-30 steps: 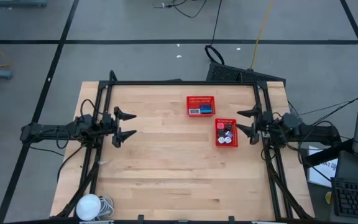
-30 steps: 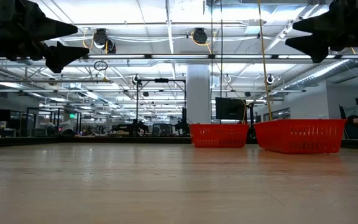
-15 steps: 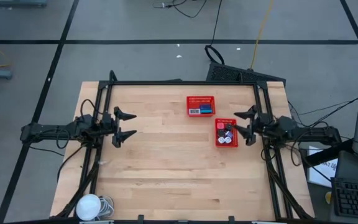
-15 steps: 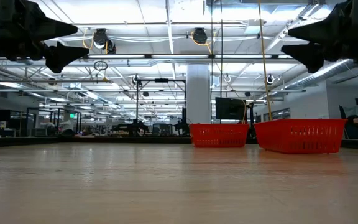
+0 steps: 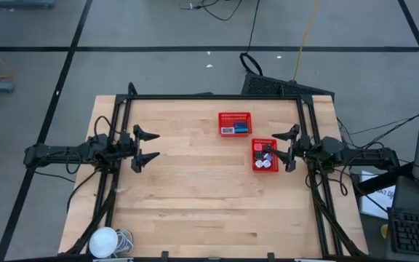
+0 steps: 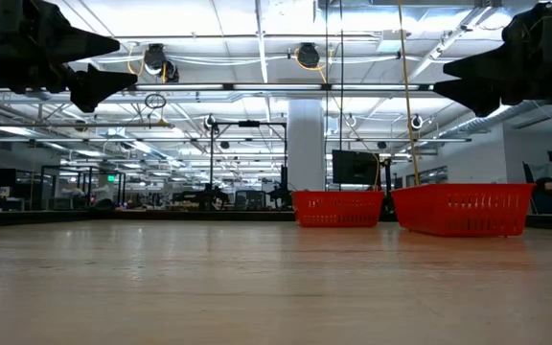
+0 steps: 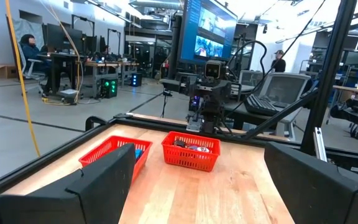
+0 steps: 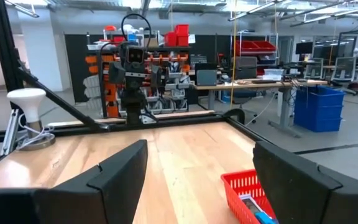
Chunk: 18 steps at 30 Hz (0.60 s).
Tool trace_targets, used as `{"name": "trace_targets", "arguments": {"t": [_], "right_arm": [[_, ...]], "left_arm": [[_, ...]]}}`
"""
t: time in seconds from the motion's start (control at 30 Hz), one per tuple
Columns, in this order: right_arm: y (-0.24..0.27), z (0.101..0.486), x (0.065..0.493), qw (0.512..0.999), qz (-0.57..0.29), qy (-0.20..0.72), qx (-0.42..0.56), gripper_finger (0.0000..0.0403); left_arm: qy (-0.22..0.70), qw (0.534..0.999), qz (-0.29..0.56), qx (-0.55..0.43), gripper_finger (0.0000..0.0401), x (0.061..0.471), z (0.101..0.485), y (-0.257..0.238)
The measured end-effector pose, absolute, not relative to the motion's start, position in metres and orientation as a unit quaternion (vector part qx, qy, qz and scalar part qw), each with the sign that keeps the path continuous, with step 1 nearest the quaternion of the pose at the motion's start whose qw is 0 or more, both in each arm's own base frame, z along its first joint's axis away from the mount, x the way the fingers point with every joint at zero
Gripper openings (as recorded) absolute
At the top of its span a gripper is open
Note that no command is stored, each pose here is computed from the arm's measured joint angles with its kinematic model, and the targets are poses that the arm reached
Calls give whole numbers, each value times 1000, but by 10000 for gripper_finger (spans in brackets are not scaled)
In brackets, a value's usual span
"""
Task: Pick & Place Office items
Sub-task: Return to Home Position
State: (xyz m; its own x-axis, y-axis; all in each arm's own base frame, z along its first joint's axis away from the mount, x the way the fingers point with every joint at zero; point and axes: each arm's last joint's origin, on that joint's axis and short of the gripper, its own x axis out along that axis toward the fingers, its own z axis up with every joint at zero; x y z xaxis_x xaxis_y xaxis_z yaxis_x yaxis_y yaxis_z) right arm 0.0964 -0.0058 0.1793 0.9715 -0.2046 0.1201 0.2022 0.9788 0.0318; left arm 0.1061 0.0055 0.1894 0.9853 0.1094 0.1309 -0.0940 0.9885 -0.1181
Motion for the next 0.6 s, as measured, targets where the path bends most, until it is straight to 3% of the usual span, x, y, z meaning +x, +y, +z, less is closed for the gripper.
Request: {"name": "trace_targets", "arguments": {"t": [0.6], "right_arm": [[-6, 180, 96, 993, -102, -63, 14, 282]], "left_arm": [[-69, 995, 51, -56, 361, 106, 190, 6]]}}
